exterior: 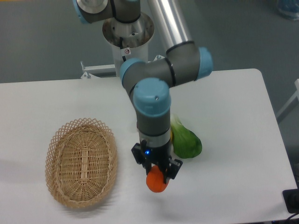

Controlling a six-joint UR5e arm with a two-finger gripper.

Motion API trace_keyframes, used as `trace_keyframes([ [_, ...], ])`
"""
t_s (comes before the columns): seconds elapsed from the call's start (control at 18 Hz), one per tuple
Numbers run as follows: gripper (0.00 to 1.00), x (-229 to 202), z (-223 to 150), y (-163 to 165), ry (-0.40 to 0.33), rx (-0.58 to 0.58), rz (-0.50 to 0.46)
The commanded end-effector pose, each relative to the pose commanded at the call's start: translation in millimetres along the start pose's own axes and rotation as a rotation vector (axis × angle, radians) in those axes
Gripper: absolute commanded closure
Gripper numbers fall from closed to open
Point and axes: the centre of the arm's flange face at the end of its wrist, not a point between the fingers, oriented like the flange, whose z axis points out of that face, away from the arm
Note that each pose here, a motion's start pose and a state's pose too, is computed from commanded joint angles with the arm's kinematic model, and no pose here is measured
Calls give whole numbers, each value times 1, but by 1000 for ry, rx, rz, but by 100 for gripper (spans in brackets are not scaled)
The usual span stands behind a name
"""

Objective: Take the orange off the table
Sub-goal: 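Lift the grasped orange up off the table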

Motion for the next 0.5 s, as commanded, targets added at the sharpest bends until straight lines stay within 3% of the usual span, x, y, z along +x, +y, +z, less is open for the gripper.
trace_keyframes([
  [0.5, 42, -7, -41, 19, 7, -8, 48],
])
